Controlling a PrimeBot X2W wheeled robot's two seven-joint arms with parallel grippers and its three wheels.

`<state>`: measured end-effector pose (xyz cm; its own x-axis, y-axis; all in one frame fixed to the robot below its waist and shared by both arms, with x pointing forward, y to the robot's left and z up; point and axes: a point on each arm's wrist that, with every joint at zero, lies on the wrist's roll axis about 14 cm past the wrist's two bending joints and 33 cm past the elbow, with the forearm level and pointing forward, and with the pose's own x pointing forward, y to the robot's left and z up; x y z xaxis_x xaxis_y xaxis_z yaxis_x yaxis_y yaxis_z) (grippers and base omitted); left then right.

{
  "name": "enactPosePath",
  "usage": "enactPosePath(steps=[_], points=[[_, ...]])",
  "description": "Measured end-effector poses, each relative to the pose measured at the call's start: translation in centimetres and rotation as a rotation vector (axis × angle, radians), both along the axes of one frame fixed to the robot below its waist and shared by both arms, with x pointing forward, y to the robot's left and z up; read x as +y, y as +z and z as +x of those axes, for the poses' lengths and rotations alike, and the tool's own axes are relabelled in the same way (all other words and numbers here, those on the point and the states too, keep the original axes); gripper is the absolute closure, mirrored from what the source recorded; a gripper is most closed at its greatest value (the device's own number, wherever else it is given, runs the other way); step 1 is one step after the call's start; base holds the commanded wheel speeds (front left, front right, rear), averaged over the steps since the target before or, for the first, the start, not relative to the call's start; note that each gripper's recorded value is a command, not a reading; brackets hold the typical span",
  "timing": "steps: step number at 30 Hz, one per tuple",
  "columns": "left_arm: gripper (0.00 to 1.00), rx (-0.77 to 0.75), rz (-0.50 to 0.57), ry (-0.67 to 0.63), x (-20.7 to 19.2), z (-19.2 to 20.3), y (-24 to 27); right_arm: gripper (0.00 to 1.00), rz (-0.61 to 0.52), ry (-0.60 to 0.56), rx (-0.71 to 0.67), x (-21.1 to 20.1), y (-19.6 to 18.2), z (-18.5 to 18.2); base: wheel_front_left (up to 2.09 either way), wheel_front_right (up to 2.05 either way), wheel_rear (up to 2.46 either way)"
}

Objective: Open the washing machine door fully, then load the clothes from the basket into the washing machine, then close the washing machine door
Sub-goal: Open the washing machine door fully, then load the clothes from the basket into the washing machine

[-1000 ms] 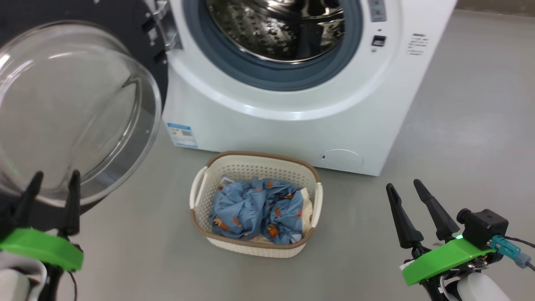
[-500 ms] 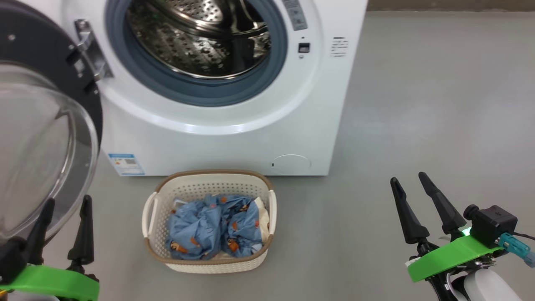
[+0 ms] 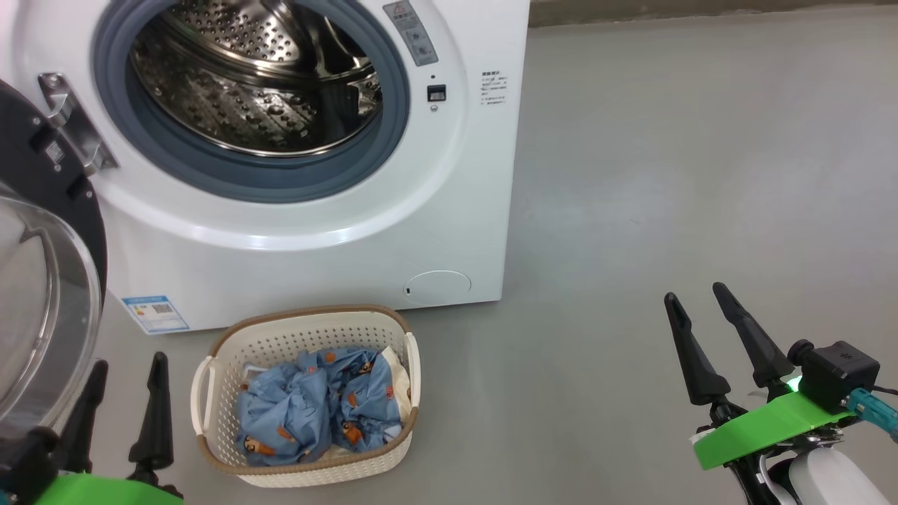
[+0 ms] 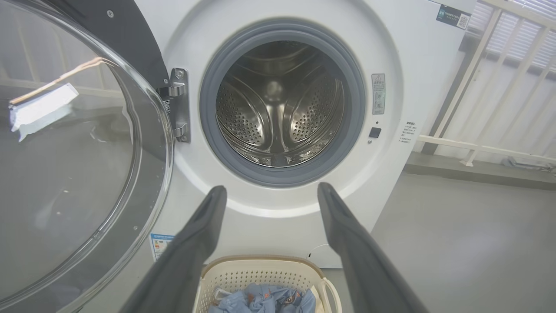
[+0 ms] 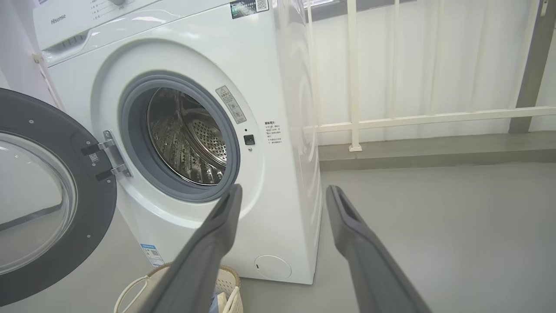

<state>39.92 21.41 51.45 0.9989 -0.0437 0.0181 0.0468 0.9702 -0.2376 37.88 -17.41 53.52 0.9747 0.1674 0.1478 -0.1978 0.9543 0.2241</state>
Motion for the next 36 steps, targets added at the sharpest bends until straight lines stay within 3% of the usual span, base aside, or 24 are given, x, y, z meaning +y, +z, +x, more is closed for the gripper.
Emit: enactPosePath(steps=[36], points=[[0.00, -0.012, 0.003, -0.013, -0.5, -0.7, -0.4, 0.00, -0.006, -0.017, -0.011, -0.7, 0.4, 0.2, 0.00, 0.00, 0.00]])
